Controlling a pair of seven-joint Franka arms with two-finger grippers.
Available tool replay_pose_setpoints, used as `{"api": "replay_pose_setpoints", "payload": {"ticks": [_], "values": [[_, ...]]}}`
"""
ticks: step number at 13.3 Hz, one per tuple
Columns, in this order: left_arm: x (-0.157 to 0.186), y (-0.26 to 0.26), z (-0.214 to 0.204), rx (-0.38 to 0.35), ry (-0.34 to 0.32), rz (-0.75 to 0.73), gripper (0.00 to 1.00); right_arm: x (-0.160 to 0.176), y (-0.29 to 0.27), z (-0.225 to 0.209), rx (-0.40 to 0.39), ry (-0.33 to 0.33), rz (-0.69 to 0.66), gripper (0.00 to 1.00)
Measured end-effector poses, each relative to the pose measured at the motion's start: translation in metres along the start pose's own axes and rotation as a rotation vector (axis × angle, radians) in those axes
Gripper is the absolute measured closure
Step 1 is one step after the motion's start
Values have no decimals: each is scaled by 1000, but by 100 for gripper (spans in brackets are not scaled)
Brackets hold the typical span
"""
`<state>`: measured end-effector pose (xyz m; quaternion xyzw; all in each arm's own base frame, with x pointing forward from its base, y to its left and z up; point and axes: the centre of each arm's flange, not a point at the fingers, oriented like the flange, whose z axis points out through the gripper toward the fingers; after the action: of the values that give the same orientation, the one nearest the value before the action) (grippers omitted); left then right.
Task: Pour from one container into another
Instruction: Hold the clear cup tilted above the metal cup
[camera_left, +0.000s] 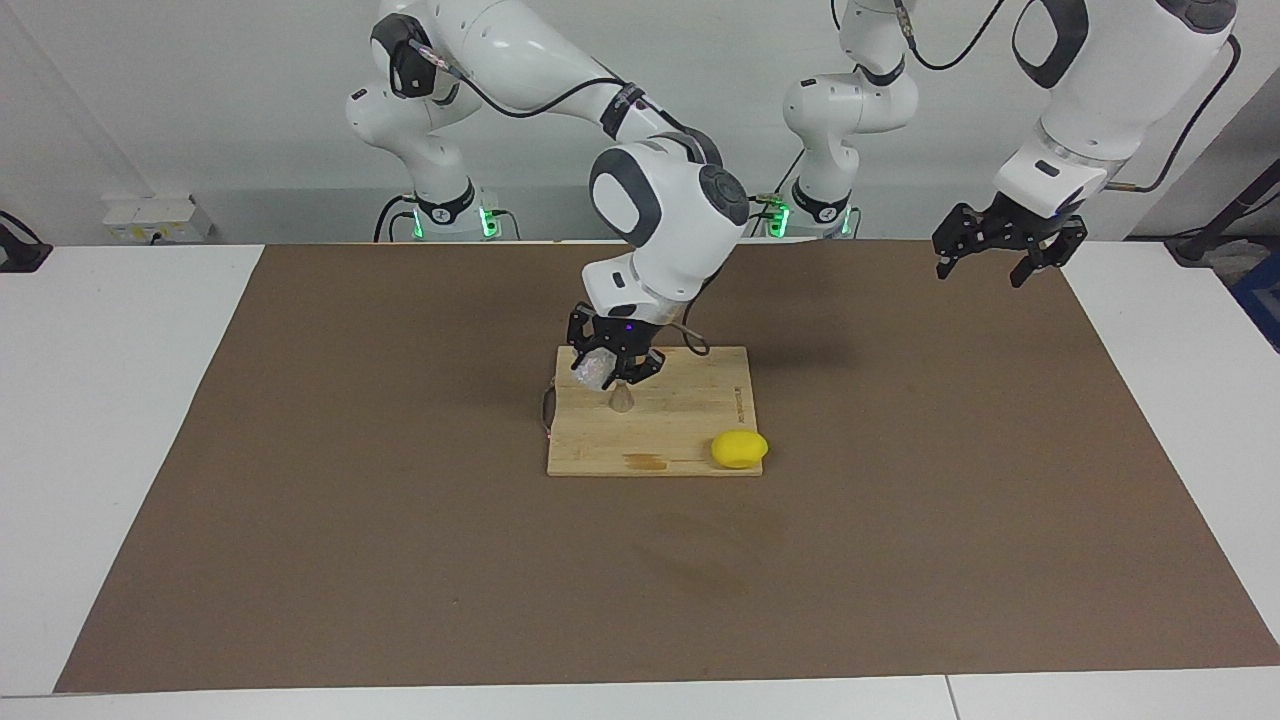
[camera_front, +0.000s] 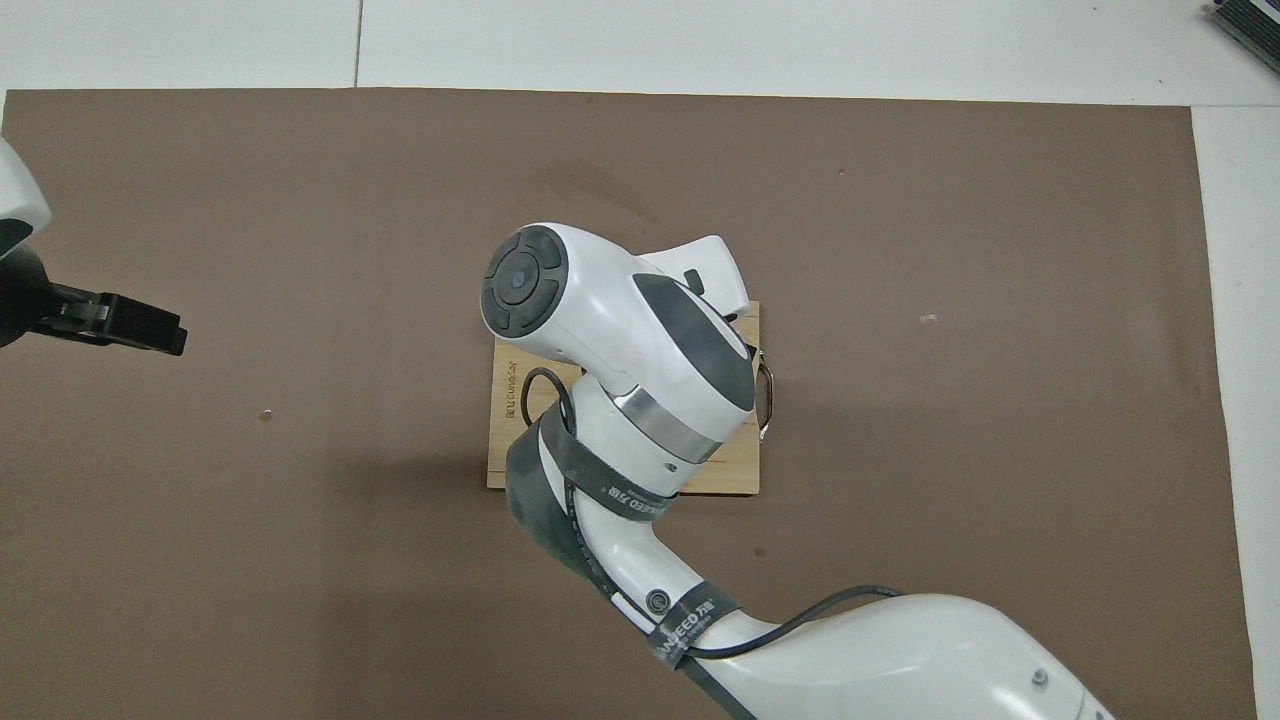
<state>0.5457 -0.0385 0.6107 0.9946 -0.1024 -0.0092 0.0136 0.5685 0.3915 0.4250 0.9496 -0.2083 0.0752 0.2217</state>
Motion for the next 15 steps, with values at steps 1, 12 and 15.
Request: {"api": "replay_pose_setpoints", "payload": {"ticks": [1,12,15], "values": [[0,0,0,0,0,0,0,-2,-2,0,-3,15,-7,51],[0,0,0,0,-1,0,0,-4,-4,3,0,-3,-8,51],[0,0,0,0,-1,0,0,7,3,8,24,-71,18,51]]}}
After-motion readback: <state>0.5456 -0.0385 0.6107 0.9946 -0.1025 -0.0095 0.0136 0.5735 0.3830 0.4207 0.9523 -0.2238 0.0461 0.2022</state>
